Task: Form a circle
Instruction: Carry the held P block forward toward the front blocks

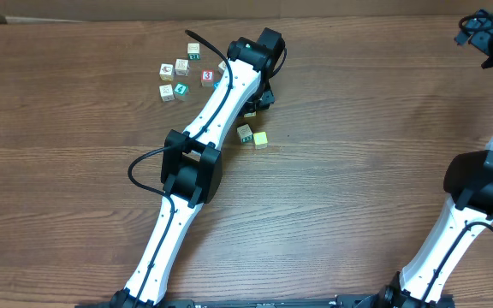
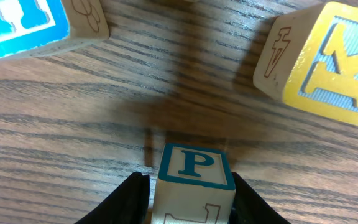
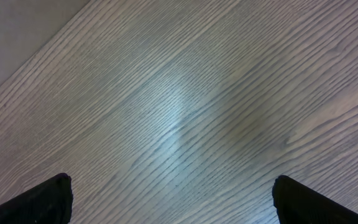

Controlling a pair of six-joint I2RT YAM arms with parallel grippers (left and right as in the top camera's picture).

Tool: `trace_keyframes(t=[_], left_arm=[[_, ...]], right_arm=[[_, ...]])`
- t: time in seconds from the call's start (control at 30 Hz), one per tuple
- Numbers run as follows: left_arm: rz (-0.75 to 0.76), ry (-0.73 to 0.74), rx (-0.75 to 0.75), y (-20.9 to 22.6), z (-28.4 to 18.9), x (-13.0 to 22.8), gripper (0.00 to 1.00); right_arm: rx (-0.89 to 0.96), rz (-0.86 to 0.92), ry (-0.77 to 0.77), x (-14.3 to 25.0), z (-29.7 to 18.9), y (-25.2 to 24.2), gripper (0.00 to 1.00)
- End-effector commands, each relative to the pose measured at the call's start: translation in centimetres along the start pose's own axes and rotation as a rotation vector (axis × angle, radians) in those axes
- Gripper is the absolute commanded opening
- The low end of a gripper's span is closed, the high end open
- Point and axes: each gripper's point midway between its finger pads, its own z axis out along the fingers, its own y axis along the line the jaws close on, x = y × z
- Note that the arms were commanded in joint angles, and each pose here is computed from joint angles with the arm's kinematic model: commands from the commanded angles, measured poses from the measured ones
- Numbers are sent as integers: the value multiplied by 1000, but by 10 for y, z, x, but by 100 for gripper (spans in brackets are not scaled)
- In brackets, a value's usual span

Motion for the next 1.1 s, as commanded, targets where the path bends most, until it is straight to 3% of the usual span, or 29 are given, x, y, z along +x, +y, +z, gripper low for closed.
trace_keyframes(t=[0.0, 0.17, 0.8, 1.07], left_arm=[[4, -1, 9, -4, -4, 3, 39], [4, -7, 9, -5, -4, 2, 41], [88, 12, 55, -17, -4, 9, 28], [179, 16, 52, -16, -5, 10, 27]], right_arm=[[-4, -1, -29, -4, -10, 1, 100], [-4, -1, -29, -4, -10, 1, 100], [-4, -1, -29, -4, -10, 1, 100], [-4, -1, -29, -4, -10, 1, 100]])
